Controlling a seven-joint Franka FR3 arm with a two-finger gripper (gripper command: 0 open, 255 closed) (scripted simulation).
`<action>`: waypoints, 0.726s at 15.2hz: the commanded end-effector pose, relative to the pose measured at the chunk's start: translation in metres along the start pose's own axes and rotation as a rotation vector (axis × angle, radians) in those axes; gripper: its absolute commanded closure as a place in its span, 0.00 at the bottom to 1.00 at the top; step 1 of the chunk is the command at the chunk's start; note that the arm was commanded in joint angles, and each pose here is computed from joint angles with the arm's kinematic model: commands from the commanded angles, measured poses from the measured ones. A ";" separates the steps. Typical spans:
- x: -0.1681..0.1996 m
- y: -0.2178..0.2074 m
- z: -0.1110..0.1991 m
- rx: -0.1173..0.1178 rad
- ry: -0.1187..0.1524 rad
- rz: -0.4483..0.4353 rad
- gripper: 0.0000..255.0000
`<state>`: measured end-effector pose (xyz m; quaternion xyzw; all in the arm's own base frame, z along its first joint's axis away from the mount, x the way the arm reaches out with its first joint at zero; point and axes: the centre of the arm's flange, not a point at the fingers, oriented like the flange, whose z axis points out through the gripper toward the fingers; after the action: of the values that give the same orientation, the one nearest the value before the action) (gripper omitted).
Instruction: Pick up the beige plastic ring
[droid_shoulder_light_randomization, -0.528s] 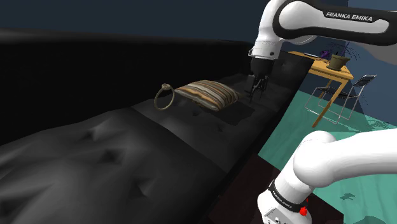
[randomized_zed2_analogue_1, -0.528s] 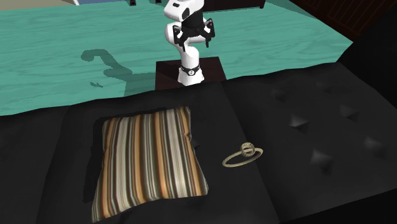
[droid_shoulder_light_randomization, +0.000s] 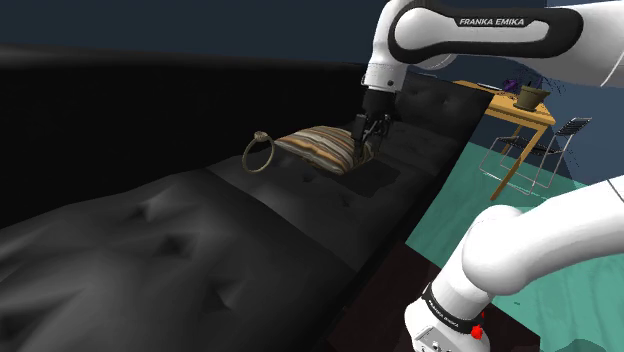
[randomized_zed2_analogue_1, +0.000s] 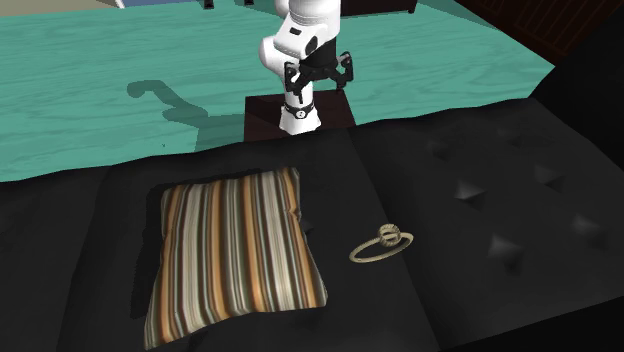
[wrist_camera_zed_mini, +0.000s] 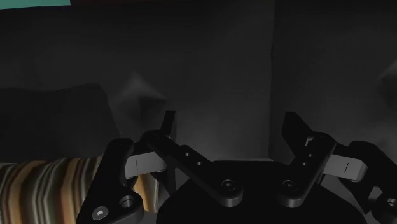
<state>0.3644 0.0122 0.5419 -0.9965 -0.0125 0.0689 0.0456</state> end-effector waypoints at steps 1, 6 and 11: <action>0.024 -0.004 0.000 -0.009 0.012 -0.005 0.00; 0.085 -0.022 0.003 -0.031 0.039 -0.018 0.00; 0.145 -0.040 0.004 -0.053 0.065 -0.030 0.00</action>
<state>0.4936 0.0481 0.5231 -0.9987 -0.0264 0.0385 0.0224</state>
